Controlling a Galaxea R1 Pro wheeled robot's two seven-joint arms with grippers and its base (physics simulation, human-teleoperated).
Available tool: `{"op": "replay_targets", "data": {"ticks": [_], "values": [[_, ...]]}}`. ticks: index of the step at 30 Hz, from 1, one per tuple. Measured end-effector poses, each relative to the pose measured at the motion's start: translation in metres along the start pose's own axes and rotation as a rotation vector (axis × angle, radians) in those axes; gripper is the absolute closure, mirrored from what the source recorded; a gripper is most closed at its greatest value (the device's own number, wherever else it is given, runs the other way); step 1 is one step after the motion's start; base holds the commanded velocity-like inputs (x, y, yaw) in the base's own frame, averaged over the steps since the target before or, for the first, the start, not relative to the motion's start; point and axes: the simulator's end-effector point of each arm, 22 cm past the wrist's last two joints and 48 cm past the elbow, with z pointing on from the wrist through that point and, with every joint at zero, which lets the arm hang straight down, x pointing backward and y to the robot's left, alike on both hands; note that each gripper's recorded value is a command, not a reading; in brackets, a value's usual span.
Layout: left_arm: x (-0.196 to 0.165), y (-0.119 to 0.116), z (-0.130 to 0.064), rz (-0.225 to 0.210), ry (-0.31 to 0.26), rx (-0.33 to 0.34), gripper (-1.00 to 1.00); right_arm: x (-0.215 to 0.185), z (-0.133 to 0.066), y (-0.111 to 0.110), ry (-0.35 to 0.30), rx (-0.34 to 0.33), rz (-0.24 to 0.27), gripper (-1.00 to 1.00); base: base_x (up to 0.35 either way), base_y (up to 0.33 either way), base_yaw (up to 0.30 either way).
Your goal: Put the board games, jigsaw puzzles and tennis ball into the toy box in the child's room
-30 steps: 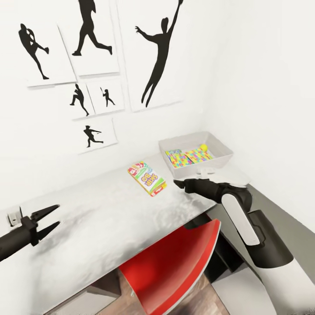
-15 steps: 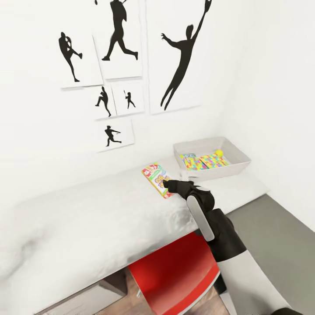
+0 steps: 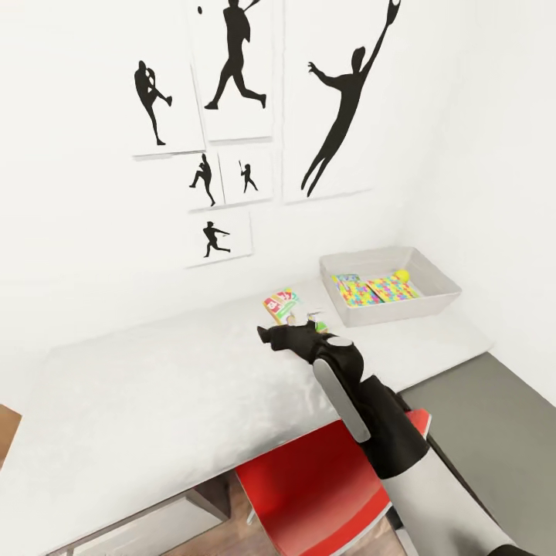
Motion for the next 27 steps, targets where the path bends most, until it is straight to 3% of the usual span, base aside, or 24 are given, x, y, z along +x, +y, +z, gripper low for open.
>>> {"op": "replay_targets", "data": {"ticks": [1, 5, 16, 22, 27], "values": [[0.013, -0.002, 0.009, 0.019, 0.027, -0.007, -1.00, -0.012, -0.011, 0.013, -0.027, -0.058, -0.015, -1.00, 0.000, 0.000, 0.000], [0.017, -0.002, 0.012, 0.026, 0.032, -0.009, -1.00, -0.017, -0.017, 0.017, -0.036, -0.079, -0.025, -1.00, 0.000, 0.000, 0.000], [0.014, -0.001, 0.011, 0.023, 0.023, -0.011, -1.00, -0.015, -0.017, 0.011, -0.033, -0.068, -0.038, -1.00, 0.000, -0.001, 0.000], [0.012, -0.001, 0.010, 0.021, 0.019, -0.011, -1.00, -0.012, -0.016, 0.004, -0.025, -0.055, -0.052, -1.00, 0.000, -0.206, 0.000], [-0.001, 0.004, 0.002, 0.008, -0.016, -0.016, -1.00, 0.021, 0.010, -0.021, 0.077, -0.003, -0.037, -1.00, 0.000, -0.310, 0.000]]}}
